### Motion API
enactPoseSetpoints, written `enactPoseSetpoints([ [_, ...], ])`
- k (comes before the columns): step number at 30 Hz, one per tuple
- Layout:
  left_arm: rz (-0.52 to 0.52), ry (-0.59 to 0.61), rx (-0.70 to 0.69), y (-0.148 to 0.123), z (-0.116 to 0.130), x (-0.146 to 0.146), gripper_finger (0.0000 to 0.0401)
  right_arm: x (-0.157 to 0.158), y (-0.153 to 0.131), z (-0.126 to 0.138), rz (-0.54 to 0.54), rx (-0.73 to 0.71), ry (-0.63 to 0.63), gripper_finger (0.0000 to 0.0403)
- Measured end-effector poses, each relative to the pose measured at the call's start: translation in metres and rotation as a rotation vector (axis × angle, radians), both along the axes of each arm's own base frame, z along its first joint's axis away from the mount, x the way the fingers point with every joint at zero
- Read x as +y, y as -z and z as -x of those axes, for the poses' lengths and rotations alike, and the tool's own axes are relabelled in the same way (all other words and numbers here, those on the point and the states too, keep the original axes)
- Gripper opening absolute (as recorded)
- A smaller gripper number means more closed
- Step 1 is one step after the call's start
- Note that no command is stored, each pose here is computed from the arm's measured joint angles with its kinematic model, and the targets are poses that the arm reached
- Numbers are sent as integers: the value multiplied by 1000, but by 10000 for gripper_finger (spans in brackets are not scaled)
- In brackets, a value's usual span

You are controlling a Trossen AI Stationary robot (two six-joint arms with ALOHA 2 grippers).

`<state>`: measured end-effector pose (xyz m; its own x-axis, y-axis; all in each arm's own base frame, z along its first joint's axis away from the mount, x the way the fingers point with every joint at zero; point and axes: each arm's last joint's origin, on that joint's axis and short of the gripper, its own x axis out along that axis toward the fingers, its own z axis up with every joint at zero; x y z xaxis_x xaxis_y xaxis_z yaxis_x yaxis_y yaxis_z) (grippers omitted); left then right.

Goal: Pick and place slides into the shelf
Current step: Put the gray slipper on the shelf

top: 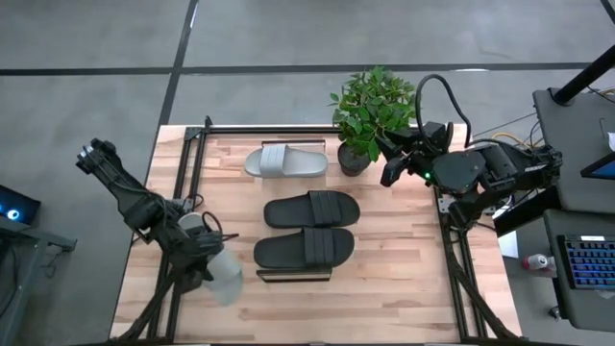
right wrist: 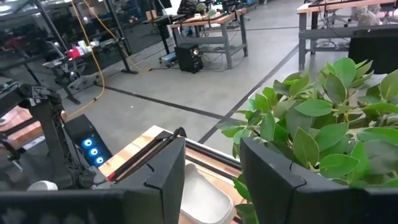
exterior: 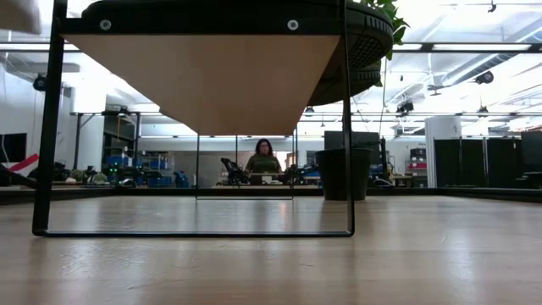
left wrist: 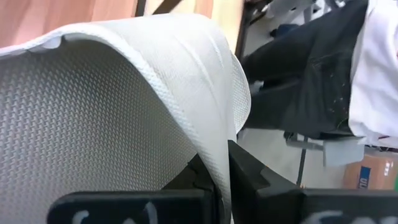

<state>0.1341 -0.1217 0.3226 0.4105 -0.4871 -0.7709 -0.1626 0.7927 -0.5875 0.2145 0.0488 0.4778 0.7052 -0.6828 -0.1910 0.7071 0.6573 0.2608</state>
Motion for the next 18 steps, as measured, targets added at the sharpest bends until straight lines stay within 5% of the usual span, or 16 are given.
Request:
enactPoseSetpoints([
  [11,-59,42,-72,-24,-28,-14,0,3,1,-2,-51,9,-116,146],
  [18,-152,111,-32,-43,-33,-18,0,6,-3,-6,-117,-38,-226,189],
])
